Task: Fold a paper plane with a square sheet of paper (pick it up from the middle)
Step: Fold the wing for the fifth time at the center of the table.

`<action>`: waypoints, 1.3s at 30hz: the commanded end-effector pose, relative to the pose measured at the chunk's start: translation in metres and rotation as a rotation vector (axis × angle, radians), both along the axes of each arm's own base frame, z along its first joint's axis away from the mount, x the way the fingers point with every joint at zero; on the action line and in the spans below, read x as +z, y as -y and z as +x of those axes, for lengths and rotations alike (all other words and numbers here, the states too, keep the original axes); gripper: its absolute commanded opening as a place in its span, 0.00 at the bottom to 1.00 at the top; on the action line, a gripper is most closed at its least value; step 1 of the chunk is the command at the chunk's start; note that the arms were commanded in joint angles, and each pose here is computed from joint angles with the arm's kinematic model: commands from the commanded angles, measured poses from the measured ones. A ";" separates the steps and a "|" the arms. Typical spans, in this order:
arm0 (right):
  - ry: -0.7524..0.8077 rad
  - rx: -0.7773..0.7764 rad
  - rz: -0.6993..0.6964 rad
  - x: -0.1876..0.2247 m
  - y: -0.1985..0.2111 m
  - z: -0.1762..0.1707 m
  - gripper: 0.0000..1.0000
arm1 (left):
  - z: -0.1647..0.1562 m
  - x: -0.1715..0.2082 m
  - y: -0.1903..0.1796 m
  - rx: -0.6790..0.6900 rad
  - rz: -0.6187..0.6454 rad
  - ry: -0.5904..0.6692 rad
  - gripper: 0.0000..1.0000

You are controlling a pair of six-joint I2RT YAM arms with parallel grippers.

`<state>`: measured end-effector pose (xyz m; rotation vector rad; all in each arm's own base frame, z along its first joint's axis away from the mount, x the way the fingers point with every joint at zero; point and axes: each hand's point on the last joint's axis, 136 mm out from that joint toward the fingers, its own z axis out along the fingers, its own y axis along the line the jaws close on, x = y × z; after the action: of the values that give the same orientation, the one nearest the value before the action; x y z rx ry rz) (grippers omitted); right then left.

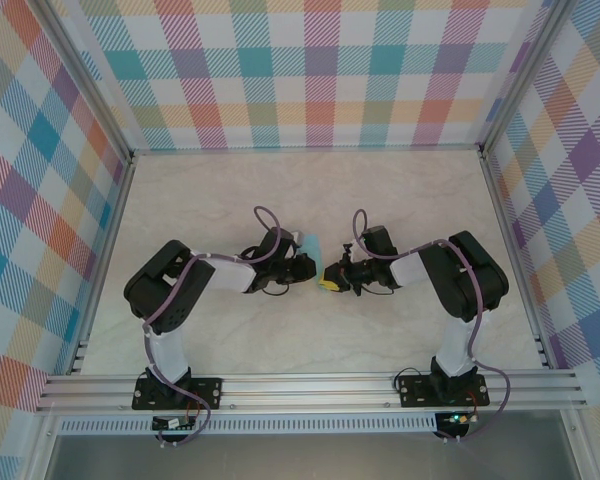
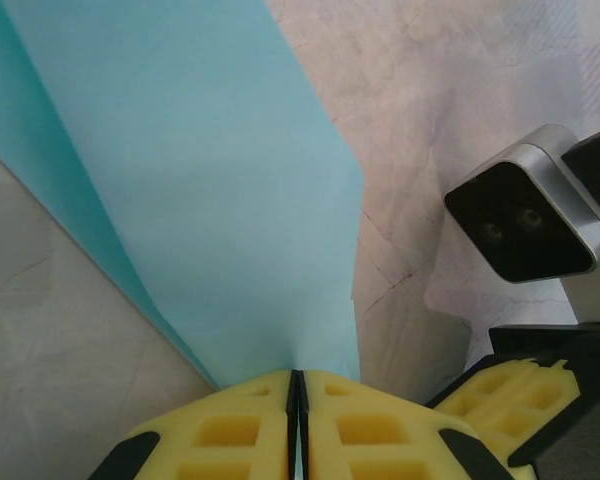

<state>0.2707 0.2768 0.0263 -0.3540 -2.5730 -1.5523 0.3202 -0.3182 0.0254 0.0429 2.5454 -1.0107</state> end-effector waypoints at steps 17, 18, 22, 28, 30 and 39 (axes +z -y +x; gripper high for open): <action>0.034 0.051 -0.217 0.003 0.028 -0.011 0.16 | -0.007 -0.039 -0.012 0.028 0.234 -0.106 0.08; 0.052 0.057 -0.225 0.006 0.028 -0.011 0.17 | -0.008 -0.038 -0.012 0.029 0.236 -0.108 0.08; 0.114 0.093 -0.250 0.015 0.023 -0.011 0.20 | -0.008 -0.038 -0.012 0.031 0.243 -0.113 0.08; 0.185 0.127 -0.319 0.019 0.017 -0.007 0.24 | -0.008 -0.037 -0.012 0.033 0.247 -0.119 0.08; 0.195 0.133 -0.343 0.017 0.017 -0.005 0.24 | -0.008 -0.037 -0.012 0.033 0.247 -0.121 0.08; 0.190 0.164 -0.367 0.005 0.013 -0.007 0.24 | -0.007 -0.036 -0.011 0.041 0.246 -0.129 0.08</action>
<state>0.2641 0.2626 0.0365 -0.0612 -2.9379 -1.1474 0.3249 -0.3273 0.0226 0.0365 2.6470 -0.8621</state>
